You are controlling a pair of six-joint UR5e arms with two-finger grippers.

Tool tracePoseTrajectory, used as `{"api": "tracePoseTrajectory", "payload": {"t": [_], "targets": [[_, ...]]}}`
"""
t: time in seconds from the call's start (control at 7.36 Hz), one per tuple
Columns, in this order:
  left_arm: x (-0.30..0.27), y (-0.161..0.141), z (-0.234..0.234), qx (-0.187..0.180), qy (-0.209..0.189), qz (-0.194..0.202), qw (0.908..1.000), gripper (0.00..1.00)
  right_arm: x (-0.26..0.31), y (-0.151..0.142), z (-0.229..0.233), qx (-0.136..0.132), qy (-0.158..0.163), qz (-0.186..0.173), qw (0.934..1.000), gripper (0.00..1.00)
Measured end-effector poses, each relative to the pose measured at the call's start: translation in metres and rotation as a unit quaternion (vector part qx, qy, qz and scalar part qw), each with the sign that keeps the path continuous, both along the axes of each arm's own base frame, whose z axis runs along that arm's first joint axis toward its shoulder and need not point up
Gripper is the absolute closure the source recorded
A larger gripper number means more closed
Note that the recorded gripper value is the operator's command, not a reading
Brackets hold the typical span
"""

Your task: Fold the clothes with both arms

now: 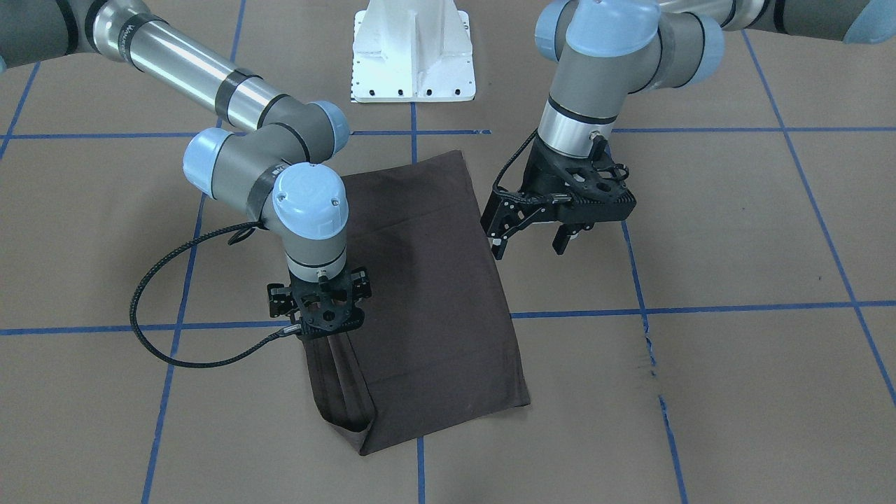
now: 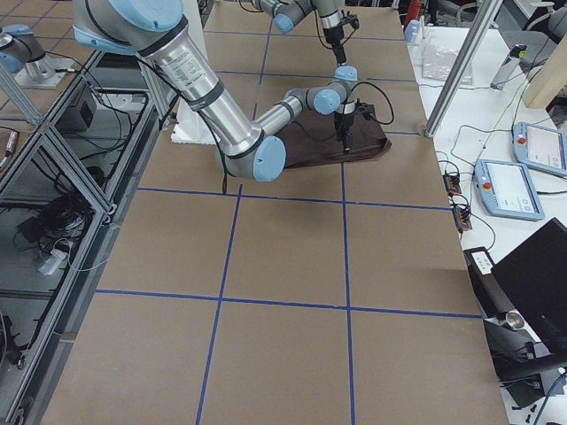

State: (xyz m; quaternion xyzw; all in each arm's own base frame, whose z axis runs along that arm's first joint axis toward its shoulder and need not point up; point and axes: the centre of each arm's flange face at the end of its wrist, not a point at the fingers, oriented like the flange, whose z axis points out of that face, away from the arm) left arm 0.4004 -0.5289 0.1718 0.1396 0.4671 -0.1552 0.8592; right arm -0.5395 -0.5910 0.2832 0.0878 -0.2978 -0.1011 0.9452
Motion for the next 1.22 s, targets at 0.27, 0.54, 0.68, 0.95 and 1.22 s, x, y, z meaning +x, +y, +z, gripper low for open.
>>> {"api": "tracePoseTrajectory", "payload": {"t": [0.27,0.54,0.68,0.95,1.22], "targets": [[-0.006,0.005,-0.009,0.008,0.008,-0.001,0.9999,0.00,-0.006,-0.003,0.012,-0.002,0.006,-0.012,0.9999,0.00],[-0.010,0.009,-0.015,0.013,0.013,-0.001,0.9998,0.00,-0.014,0.003,0.020,-0.010,0.011,-0.023,0.9996,0.00],[-0.013,0.011,-0.018,0.016,0.015,-0.002,0.9998,0.00,-0.020,0.008,0.023,-0.012,0.012,-0.028,0.9994,0.00],[-0.017,0.013,-0.023,0.019,0.019,-0.002,0.9996,0.00,-0.023,0.010,0.025,-0.015,0.015,-0.032,0.9993,0.00],[-0.019,0.014,-0.023,0.020,0.020,-0.003,0.9996,0.00,-0.022,0.008,0.025,-0.018,0.016,-0.032,0.9992,0.00]]}}
